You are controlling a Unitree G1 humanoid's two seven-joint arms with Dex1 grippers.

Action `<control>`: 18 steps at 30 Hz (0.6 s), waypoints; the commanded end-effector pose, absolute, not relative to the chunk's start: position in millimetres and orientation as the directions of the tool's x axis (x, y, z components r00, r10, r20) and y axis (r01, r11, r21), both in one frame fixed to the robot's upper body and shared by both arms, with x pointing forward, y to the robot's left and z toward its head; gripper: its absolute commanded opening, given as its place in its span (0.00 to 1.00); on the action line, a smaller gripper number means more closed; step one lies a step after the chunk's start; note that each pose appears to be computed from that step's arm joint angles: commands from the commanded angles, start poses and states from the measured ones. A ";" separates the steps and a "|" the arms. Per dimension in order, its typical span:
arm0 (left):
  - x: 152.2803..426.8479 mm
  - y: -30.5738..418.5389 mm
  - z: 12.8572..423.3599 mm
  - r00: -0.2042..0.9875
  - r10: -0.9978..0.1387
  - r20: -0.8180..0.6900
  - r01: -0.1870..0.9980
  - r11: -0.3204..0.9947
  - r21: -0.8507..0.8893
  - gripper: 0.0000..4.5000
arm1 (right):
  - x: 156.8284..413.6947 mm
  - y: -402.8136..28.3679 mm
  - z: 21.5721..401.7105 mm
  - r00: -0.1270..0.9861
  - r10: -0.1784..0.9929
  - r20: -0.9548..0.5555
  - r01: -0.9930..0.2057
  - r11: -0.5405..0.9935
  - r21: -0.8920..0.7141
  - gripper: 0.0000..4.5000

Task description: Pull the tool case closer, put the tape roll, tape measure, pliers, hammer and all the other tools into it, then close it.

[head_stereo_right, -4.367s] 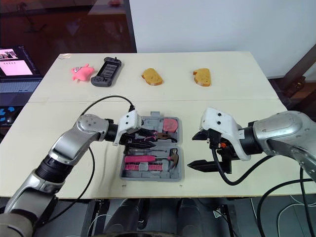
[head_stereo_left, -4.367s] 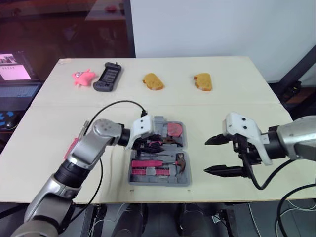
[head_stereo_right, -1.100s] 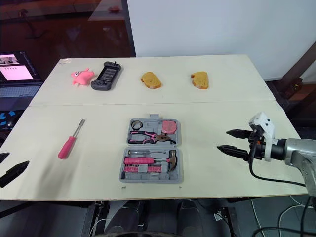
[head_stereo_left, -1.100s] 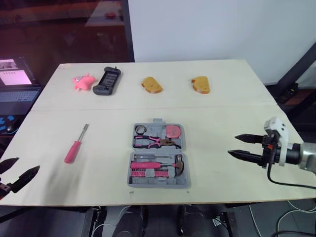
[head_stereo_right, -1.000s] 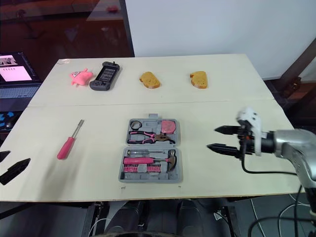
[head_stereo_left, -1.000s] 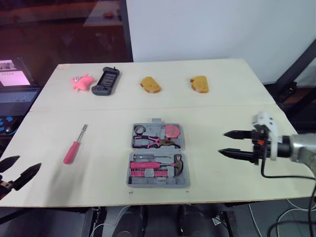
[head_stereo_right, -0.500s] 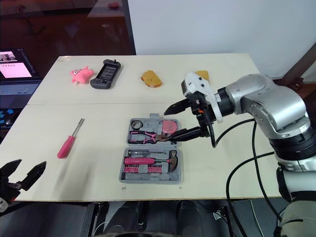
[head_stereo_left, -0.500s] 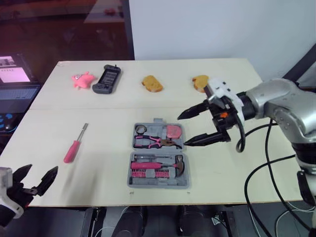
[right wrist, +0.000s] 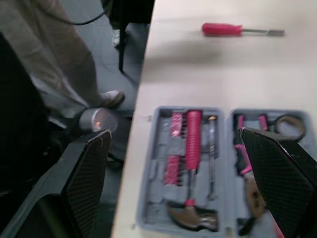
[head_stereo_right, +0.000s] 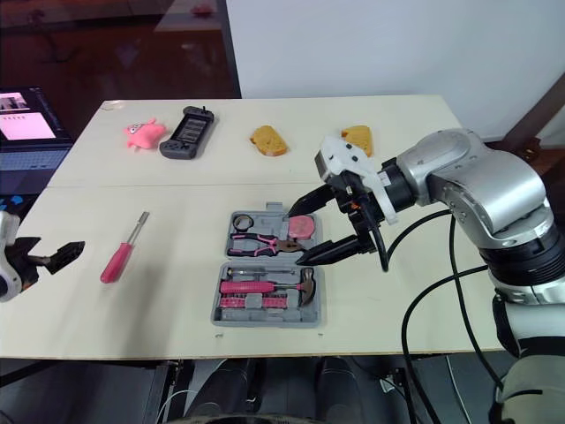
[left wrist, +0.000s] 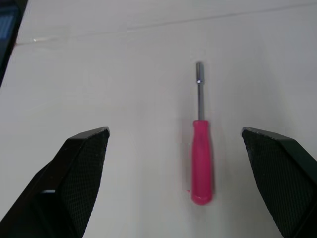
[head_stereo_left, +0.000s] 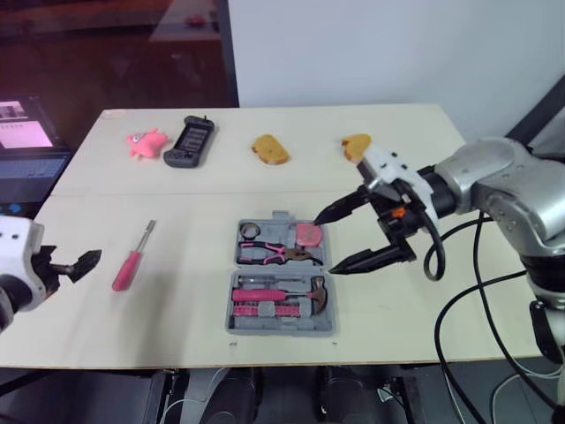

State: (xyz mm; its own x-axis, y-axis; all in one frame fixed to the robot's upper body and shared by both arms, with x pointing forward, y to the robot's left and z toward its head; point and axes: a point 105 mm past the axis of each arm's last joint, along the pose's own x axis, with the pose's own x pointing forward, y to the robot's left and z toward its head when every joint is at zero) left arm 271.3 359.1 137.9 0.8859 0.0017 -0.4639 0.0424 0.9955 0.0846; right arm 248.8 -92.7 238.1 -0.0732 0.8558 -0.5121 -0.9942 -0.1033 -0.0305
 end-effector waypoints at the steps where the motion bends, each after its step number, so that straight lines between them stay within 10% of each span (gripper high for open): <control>1: 287.6 362.8 135.2 0.852 -0.034 -0.522 0.097 0.991 0.095 1.00 | 240.9 -94.2 251.0 -0.031 0.869 -0.494 -0.993 -0.085 -0.087 1.00; 18: 337.8 361.5 96.3 0.656 -0.072 -0.752 0.201 0.976 0.082 1.00 | 229.3 -97.5 250.3 0.078 0.875 -0.478 -0.995 0.035 -0.098 1.00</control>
